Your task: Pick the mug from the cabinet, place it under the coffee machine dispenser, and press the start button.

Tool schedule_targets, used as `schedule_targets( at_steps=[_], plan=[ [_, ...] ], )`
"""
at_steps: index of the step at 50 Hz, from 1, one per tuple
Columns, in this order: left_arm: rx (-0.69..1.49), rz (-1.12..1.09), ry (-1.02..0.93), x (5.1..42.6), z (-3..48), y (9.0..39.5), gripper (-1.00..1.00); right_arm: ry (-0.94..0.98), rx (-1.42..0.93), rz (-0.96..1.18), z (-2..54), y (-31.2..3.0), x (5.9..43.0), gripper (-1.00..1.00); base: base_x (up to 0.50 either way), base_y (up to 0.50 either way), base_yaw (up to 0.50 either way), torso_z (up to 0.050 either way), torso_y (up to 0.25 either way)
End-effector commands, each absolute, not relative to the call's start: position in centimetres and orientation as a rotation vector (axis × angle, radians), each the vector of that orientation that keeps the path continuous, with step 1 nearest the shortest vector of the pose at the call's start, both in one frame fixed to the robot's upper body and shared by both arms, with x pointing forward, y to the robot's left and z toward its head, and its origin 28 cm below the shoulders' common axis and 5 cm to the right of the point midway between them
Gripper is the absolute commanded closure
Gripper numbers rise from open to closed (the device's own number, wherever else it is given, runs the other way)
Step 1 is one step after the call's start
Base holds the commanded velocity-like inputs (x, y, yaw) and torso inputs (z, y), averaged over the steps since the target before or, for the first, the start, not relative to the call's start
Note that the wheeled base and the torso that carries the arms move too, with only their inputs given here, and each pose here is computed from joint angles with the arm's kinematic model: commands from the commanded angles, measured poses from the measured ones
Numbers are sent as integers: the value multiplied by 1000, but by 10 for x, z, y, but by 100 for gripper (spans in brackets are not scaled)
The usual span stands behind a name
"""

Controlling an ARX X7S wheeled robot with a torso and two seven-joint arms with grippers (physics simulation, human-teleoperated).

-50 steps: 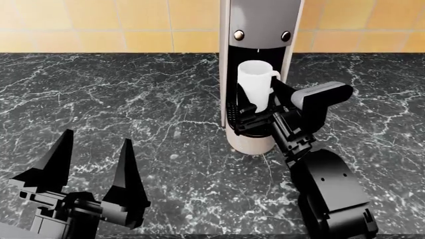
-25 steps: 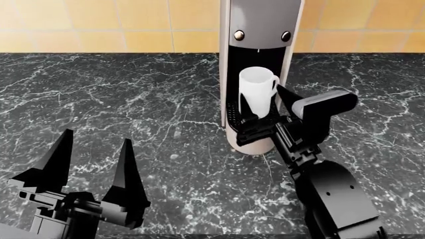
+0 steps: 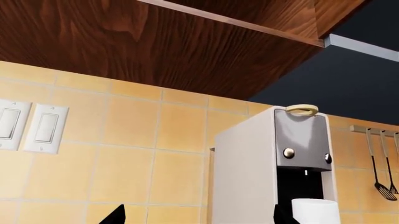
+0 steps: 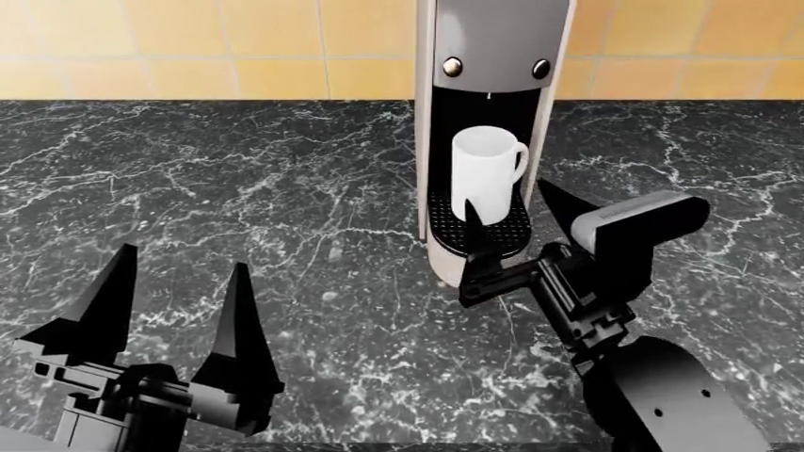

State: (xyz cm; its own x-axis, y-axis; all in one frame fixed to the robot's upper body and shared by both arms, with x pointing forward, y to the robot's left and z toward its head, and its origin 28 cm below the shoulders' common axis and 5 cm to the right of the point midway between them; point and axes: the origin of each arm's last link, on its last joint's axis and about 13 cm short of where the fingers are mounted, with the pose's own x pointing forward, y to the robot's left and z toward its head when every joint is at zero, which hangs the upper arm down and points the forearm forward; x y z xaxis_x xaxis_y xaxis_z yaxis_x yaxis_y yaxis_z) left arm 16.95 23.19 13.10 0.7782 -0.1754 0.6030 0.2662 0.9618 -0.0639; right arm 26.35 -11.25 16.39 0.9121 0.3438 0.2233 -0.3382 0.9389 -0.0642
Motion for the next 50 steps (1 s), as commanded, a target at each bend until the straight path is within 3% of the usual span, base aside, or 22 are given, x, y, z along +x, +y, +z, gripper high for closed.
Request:
schedule_targets(
  at_steps=[1,12,13,50],
  plan=[
    [-151,-239,-636,168,131,232,-100,-321,-74,344,189,-115,236,-100,0,0,0,0,0],
    [-153,-240,-636,170,131,232,-100,-450,-126,322,211,-116,227,-100,0,0,0,0,0],
    [-153,-241,-636,169,131,232,-100,-463,-131,320,214,-117,225,100,0,0,0,0,0],
    [-159,-239,-637,169,131,233,-100,-409,-204,228,239,-137,277,100,0,0,0,0,0]
  ],
)
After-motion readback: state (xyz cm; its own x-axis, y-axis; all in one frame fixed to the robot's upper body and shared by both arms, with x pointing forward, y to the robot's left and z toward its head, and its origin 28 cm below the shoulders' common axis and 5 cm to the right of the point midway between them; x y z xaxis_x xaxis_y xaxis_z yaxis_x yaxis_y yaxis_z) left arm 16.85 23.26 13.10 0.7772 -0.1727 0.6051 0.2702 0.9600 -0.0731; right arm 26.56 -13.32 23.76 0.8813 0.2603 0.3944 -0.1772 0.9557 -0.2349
